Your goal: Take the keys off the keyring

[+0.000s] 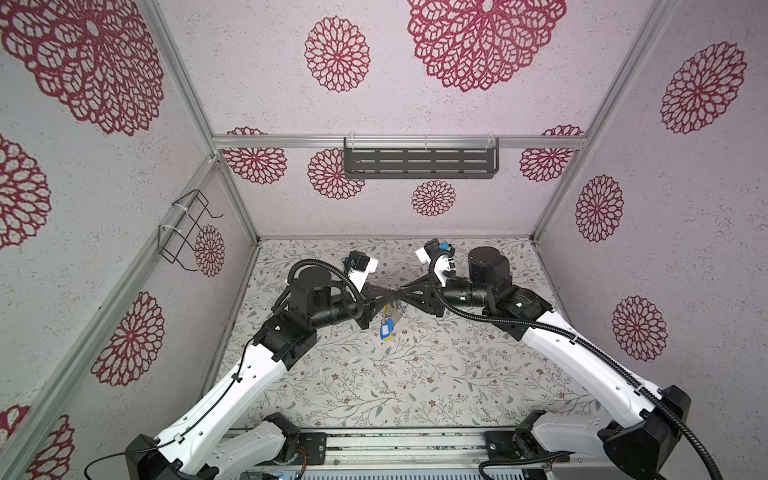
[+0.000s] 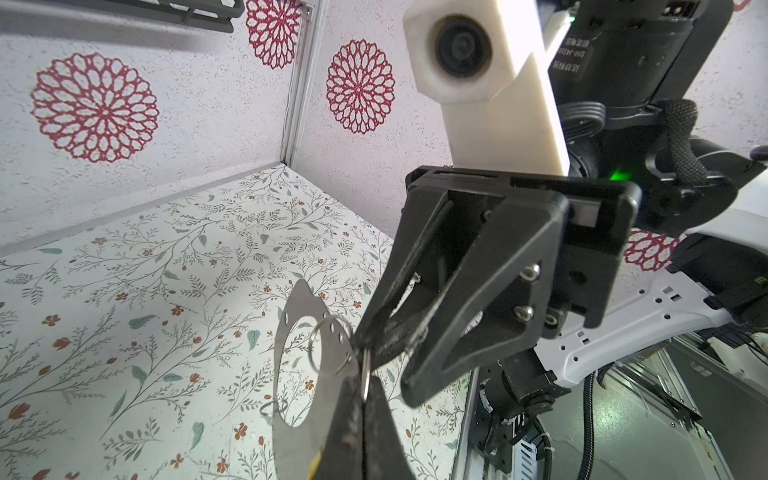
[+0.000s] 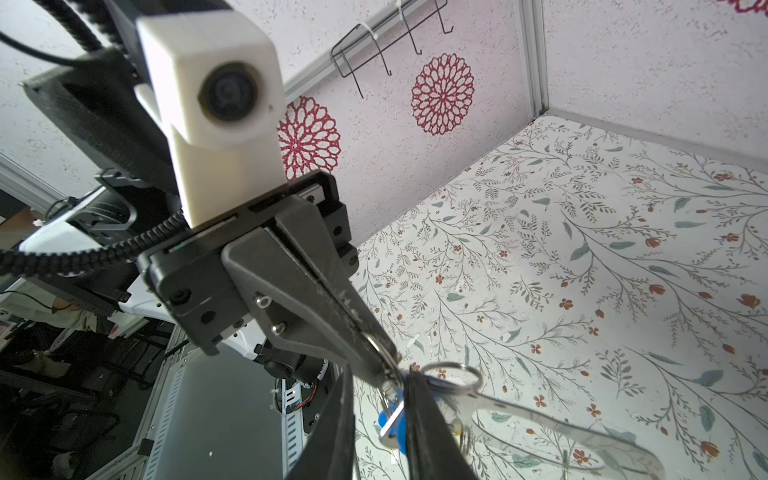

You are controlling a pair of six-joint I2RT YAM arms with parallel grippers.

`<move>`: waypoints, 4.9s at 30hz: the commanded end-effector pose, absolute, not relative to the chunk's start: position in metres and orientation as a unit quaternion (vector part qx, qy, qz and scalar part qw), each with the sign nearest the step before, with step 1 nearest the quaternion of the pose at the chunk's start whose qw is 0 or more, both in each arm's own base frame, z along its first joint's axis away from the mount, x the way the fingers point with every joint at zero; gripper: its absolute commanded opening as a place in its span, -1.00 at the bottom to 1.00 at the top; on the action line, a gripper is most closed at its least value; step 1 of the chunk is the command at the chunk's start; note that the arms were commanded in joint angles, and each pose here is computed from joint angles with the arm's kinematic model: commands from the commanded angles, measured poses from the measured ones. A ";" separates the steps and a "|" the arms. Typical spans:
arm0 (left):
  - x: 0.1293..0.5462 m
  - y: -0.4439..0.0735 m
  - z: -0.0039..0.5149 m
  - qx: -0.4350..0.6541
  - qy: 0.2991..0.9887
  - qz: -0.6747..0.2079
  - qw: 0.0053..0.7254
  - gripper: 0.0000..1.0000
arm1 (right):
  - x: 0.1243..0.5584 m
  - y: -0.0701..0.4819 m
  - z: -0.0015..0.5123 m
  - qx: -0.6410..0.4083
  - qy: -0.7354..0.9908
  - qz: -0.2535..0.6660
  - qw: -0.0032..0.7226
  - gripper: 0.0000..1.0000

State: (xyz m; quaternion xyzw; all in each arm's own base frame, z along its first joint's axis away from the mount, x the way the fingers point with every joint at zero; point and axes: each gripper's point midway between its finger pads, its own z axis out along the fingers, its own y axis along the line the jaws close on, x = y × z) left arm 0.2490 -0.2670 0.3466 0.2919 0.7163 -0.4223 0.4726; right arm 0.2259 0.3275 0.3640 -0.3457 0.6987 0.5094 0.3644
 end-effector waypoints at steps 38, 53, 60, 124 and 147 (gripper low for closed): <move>0.313 -0.253 0.362 0.145 0.710 -0.504 0.470 -1.00 | 0.262 0.319 0.424 -0.308 0.619 0.608 0.392 -0.33; 0.318 -0.259 0.401 0.144 0.592 -0.630 0.481 -1.00 | 0.315 0.290 0.425 -0.215 0.539 0.727 0.367 -0.02; 0.326 -0.263 0.397 0.137 0.596 -0.633 0.475 -1.00 | 0.322 0.298 0.412 -0.201 0.527 0.752 0.342 -0.04; 0.317 -0.237 0.286 0.495 0.635 -0.376 0.459 -1.00 | 0.290 0.330 0.355 -0.415 0.659 0.363 0.511 -0.52; 0.311 -0.236 0.292 0.492 0.633 -0.395 0.448 -1.00 | 0.282 0.367 0.319 -0.463 0.666 0.392 0.434 -0.54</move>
